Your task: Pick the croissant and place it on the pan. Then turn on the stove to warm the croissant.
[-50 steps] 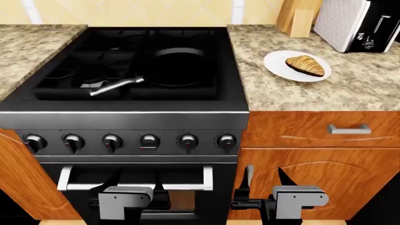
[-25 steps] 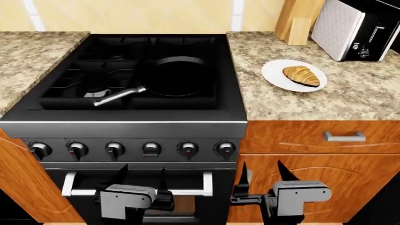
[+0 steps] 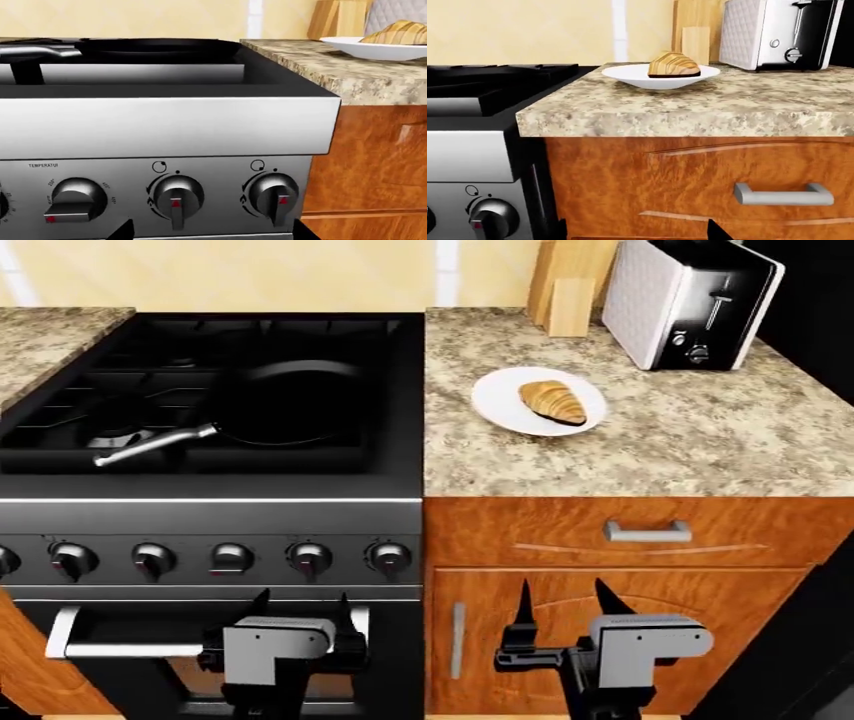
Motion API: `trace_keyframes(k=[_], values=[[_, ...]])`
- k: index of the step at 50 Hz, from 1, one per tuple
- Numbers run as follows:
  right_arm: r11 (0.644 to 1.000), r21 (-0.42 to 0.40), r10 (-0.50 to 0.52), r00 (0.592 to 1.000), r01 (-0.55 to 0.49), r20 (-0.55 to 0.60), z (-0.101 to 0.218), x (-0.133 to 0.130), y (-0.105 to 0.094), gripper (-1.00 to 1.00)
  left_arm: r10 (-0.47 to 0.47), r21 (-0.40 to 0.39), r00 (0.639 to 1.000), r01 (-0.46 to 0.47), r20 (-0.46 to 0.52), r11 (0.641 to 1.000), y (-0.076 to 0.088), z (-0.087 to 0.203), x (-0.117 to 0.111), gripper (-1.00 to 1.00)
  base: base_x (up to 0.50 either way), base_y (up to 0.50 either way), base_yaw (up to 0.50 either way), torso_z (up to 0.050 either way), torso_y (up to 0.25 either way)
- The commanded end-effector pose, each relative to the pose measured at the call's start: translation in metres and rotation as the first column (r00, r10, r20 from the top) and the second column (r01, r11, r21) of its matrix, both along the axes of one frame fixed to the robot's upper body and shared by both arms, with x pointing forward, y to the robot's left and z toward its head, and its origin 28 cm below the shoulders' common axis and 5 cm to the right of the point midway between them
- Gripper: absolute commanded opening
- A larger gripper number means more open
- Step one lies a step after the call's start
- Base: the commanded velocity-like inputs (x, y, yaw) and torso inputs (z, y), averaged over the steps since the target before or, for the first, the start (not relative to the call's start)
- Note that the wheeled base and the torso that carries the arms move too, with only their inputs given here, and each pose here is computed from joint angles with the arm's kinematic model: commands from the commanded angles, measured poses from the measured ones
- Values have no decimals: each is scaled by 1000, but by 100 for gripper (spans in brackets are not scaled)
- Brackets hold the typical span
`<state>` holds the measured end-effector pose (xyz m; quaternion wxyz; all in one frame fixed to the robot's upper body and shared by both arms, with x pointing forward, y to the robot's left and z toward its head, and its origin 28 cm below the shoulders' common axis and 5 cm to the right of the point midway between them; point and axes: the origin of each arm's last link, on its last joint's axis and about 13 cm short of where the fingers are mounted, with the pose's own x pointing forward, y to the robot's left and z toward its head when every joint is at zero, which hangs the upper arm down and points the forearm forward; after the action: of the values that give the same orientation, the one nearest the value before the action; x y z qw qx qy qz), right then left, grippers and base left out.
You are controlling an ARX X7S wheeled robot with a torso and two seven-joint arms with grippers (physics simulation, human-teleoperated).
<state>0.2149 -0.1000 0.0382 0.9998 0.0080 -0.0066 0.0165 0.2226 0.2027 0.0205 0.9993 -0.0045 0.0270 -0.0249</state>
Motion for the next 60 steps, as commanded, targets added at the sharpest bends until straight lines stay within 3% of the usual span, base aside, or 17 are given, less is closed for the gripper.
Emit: trace_keyframes(k=[1, 10, 21, 32, 40, 60], values=[[1000, -7, -4, 1000, 4, -10, 4, 2, -2, 100, 7, 16, 1000, -7, -12, 1000, 1, 1, 0, 100, 0, -500, 0, 0, 0], [999, -24, 33, 999, -34, -37, 22, -1, -1, 100, -24, -1, 997, 24, -74, 1000, 7, 16, -1, 100, 0, -500, 0, 0, 0], [990, -26, 138, 989, -139, -51, 71, -8, 3, 100, -64, -32, 990, 60, -129, 998, 13, 69, -8, 100, 0, -500, 0, 0, 0], [978, -6, 209, 978, -210, -17, 114, -6, -4, 100, -93, -11, 991, 92, -94, 996, 17, 109, -12, 100, 226, -361, 0, 0, 0], [969, -43, 242, 970, -242, -11, 132, -8, -6, 100, -92, -7, 994, 92, -66, 996, 20, 130, -16, 100, 500, 0, 0, 0, 0], [968, -56, 246, 969, -246, -7, 133, -6, -6, 100, -89, 2, 994, 89, -57, 996, 20, 133, -18, 100, 500, 0, 0, 0, 0]])
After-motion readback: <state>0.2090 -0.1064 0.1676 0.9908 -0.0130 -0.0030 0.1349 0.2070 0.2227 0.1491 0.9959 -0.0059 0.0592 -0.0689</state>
